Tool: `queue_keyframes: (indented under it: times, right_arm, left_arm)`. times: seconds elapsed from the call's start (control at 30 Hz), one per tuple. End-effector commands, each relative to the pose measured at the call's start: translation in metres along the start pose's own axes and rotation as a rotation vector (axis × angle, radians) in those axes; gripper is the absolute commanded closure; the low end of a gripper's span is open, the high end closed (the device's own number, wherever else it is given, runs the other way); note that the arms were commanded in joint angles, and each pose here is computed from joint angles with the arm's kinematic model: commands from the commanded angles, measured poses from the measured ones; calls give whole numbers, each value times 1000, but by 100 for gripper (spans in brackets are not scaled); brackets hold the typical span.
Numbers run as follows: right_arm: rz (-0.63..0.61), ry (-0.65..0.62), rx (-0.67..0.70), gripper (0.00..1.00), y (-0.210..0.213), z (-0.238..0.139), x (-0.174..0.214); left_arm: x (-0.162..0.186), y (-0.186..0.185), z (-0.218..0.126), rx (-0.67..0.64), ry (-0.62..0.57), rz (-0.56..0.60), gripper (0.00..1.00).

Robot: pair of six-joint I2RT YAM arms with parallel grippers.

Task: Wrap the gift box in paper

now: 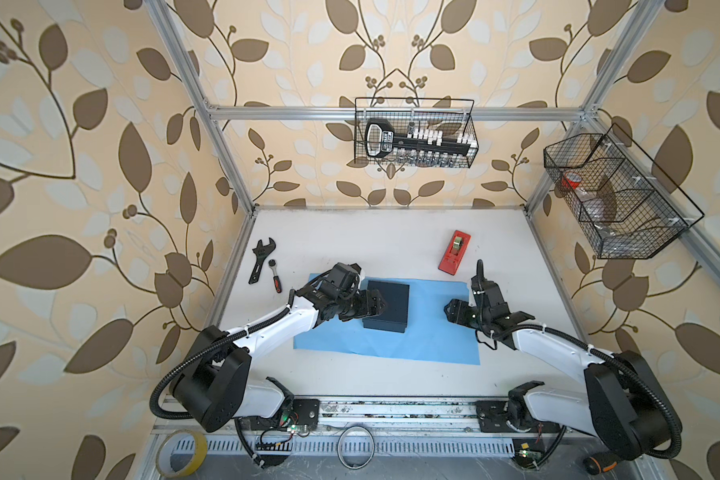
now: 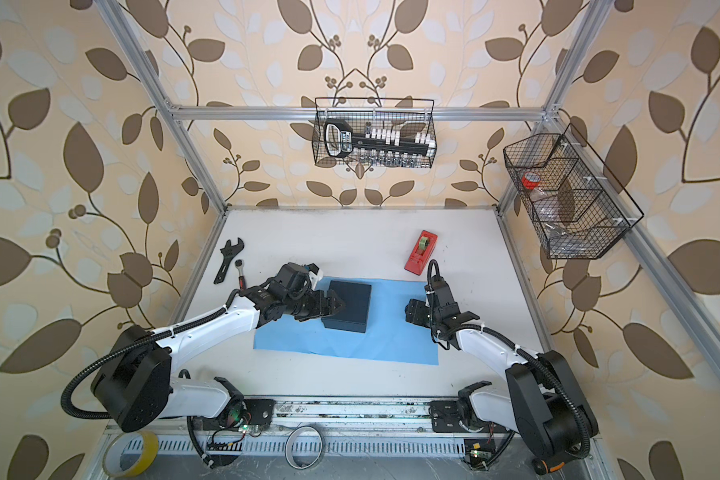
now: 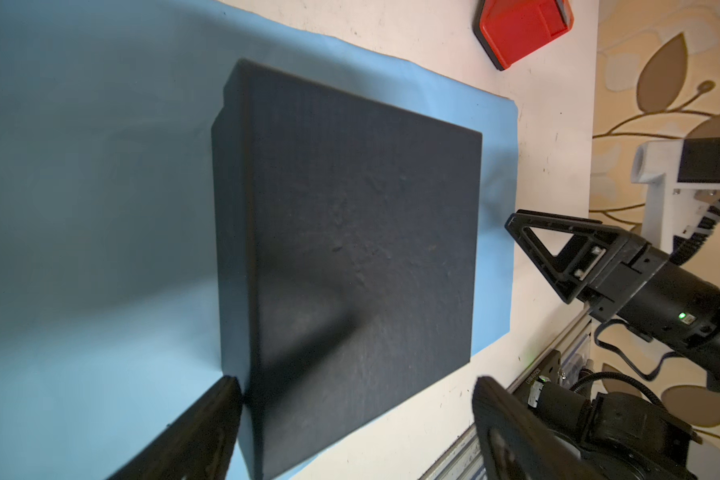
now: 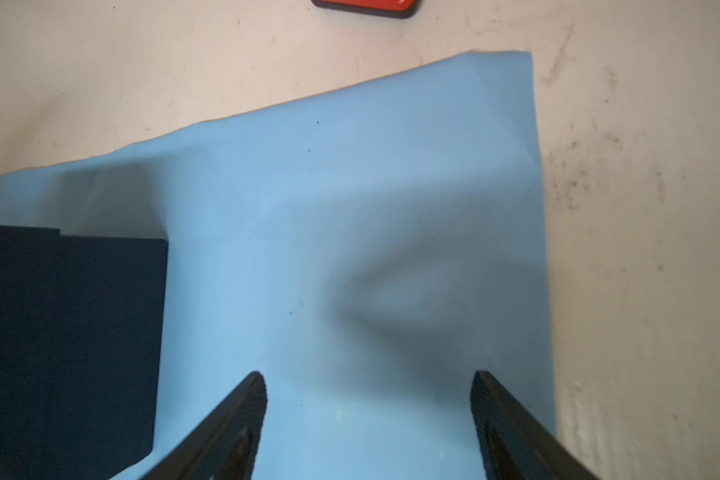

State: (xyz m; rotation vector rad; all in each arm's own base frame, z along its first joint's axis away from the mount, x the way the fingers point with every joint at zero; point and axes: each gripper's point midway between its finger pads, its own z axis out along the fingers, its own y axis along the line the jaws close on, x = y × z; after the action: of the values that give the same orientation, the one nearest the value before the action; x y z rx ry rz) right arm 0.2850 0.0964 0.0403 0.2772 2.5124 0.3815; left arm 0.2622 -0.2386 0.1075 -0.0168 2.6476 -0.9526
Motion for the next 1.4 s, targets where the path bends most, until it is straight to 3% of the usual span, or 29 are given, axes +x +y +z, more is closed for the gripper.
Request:
queue_keyframes:
  times: [0.0, 0.23, 0.43, 0.5, 0.67, 1.0, 1.37]
  right_arm:
    - [-19, -2, -17, 21, 5, -3, -4]
    - [-15, -25, -11, 20, 4, -7, -13]
    - [9, -71, 46, 17, -8, -6, -40]
    - [11, -81, 78, 17, -12, -2, -51]
    - [22, -37, 147, 17, -23, 22, -65]
    - [11, 69, 192, 19, -38, 45, -43]
    - [55, 99, 17, 22, -19, 35, -30]
  left_arm:
    - [3, -5, -1, 25, 5, 5, 12]
    - [-17, -1, -32, -78, -120, 57, 10]
    - [-24, -27, -39, 27, -145, 88, 12]
    - [-24, -45, -36, 93, -129, 113, 15]
    - [-25, -67, -18, 111, -87, 163, 20]
    - [-17, -58, 12, 105, -29, 150, 21]
    - [3, -27, 36, 52, 26, 107, 21]
